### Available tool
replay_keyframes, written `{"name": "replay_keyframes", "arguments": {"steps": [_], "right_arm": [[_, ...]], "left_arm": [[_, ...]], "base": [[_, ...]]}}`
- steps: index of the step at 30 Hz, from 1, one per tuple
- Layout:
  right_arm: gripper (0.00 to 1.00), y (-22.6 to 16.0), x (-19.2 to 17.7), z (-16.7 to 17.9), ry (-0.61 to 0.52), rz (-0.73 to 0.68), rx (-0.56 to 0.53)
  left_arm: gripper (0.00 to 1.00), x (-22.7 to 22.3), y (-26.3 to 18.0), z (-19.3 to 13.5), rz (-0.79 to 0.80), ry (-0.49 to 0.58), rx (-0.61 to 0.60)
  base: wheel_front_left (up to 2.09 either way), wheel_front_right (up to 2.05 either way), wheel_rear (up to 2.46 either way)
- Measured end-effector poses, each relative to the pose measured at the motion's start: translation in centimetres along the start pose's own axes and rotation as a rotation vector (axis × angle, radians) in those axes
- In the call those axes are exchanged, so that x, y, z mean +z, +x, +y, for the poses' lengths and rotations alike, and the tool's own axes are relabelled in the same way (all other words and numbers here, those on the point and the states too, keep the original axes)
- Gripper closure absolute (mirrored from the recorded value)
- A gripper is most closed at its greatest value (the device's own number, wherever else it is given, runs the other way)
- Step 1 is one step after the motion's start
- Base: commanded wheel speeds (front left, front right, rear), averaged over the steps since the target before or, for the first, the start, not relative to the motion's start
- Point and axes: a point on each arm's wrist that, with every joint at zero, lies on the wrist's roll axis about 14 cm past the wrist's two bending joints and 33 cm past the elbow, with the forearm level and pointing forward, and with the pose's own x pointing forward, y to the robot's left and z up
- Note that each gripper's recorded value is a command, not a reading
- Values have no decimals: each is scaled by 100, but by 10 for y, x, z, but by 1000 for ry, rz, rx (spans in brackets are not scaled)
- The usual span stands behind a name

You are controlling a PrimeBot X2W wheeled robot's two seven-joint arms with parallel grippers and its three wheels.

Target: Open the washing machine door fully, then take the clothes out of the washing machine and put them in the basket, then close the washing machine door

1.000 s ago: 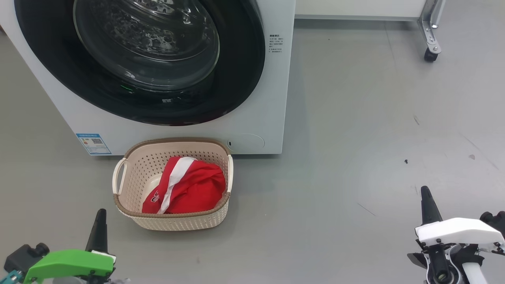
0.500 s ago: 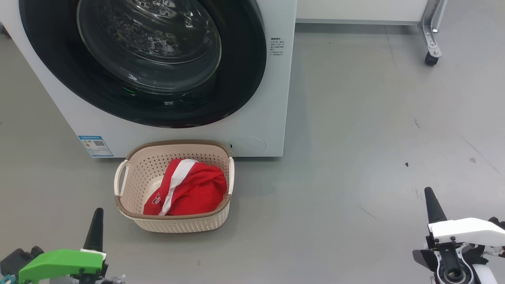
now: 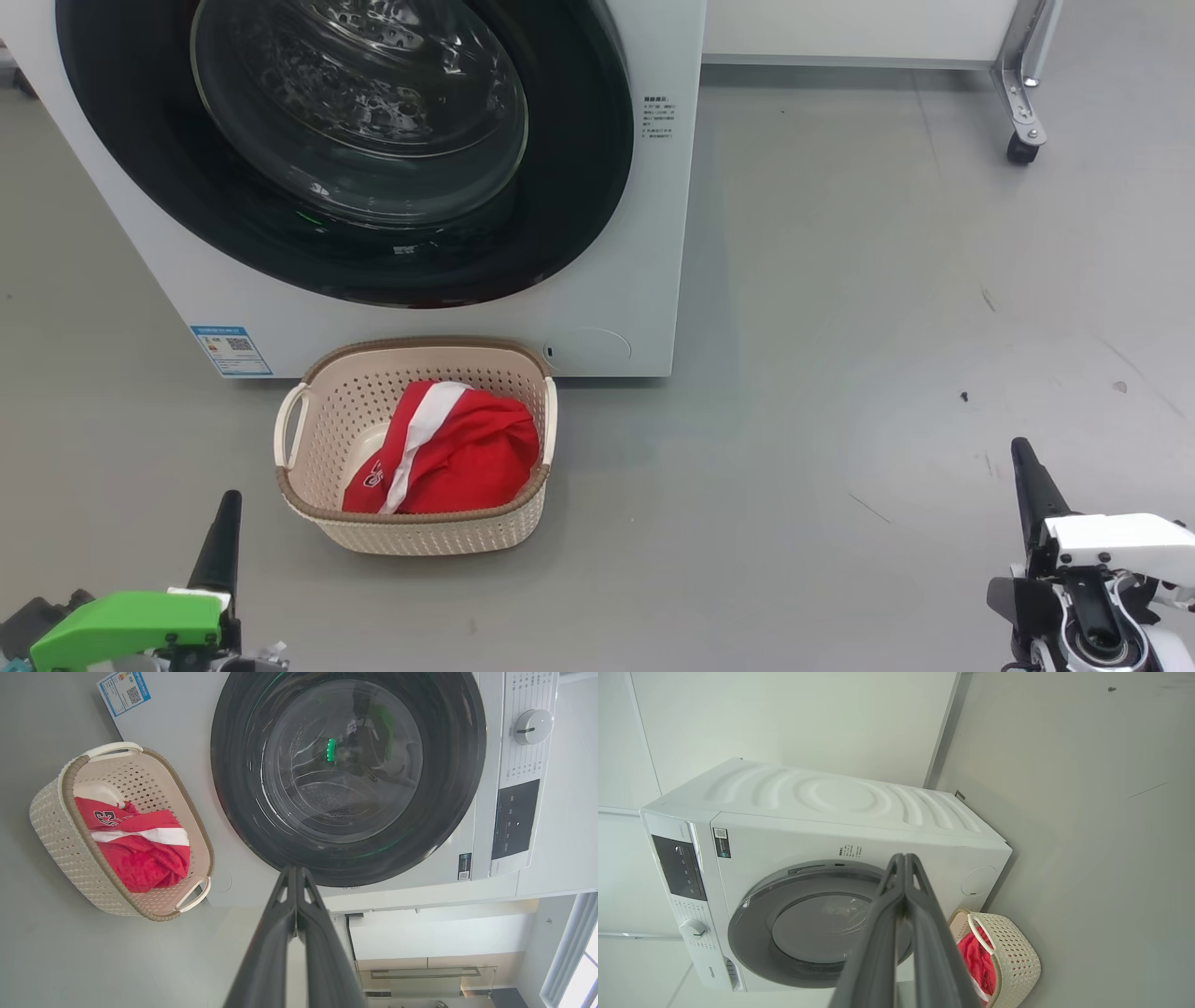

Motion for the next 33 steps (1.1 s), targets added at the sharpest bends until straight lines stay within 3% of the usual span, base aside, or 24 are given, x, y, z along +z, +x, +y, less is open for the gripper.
{"name": "replay_keyframes", "arguments": {"steps": [11,33], "right_arm": [[100,1,5,5,139,0,25],[100,0,6,4,139,-3,22]], "left_arm": [[100,4,1,-9,-4,-99,-30],[100,4,1,-9,-5,-101,-31]], "base": [[0,0,0],[0,0,0]]}}
